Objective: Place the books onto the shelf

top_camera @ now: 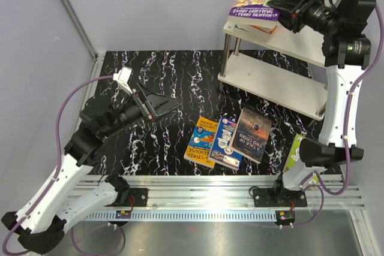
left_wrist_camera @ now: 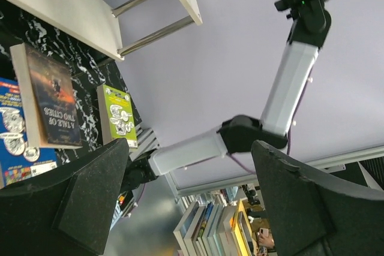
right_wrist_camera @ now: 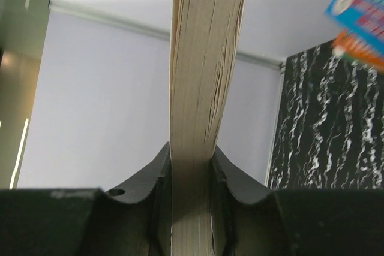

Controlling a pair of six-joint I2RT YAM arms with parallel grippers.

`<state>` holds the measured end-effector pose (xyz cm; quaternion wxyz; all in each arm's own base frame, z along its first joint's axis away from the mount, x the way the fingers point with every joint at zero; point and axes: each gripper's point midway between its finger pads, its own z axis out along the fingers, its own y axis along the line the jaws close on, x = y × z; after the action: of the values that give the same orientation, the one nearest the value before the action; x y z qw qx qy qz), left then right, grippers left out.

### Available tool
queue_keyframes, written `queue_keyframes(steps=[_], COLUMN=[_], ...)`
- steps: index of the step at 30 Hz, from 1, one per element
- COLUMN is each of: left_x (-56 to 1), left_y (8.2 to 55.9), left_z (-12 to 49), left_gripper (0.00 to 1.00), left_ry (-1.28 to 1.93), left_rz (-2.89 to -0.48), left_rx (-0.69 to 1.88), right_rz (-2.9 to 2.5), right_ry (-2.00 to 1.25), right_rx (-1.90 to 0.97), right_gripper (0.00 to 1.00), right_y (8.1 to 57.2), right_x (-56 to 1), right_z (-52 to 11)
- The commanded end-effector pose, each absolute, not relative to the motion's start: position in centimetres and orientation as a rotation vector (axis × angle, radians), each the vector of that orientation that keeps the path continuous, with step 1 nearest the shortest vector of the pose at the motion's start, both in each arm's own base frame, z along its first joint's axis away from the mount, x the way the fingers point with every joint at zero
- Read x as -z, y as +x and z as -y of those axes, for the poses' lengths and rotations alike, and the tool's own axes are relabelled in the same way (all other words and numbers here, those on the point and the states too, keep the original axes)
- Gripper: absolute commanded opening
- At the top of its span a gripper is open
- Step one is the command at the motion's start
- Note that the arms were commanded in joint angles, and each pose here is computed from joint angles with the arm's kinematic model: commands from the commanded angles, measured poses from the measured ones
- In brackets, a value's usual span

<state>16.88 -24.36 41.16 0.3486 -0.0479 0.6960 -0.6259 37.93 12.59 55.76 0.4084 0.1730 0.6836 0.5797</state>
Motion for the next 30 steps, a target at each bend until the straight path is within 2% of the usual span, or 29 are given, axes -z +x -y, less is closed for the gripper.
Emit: queue_keyframes(steps=[1, 6, 12, 21, 23, 25, 26, 28, 29, 30], left_x=[-40.0, -39.6, -39.4, -39.2, -39.2, -39.1, -39.1, -38.9, -38.9, -39.0], left_y=[16.6, 16.1, 15.8, 15.5, 15.5, 15.6, 15.6, 15.9, 15.9, 16.0], left_z=[23.1, 21.9, 21.2, 19.9, 19.8, 19.7, 19.7, 19.8, 19.9, 19.9], left_gripper=[0.9, 0.9, 0.9, 0.9, 0.9, 0.9, 0.9, 0.9, 0.9, 0.9], left_ry=[-0.164, -0.19, -0.22, -0.257, -0.26, -0.266, -0.266, -0.271, -0.269, -0.269], left_rz=[-1.803, -1.811, -1.809, -1.813, -1.809, -1.813, -1.813, -1.82, -1.82, -1.82], left_rx=[1.567, 1.519, 1.505, 1.443, 1.438, 1.43, 1.43, 1.421, 1.423, 1.423], right_rz=[-1.642, -1.631, -1.611, -1.642, -1.661, -1.661, -1.675, -1.681, -1.693, -1.702], right_ry=[0.471, 0.542, 0.607, 0.692, 0.704, 0.692, 0.7, 0.687, 0.694, 0.688], right_rx=[-1.405, -1.367, -1.336, -1.283, -1.282, -1.277, -1.276, -1.263, -1.256, -1.243], right_gripper=[0.0, 0.0, 0.0, 0.0, 0.1, 0.25, 0.44, 0.56, 0.68, 0.74], right_y=[40.9, 46.2, 50.2, 51.8, 51.9, 51.2, 51.3, 50.8, 50.6, 50.4], right_x=[-56.8, -54.9, -53.2, -50.2, -49.2, -49.4, -48.8, -48.8, -48.5, -48.3], right_z=[-9.6, -7.3, -6.1, -5.2, -5.2, -5.3, -5.3, -5.4, -5.4, -5.4])
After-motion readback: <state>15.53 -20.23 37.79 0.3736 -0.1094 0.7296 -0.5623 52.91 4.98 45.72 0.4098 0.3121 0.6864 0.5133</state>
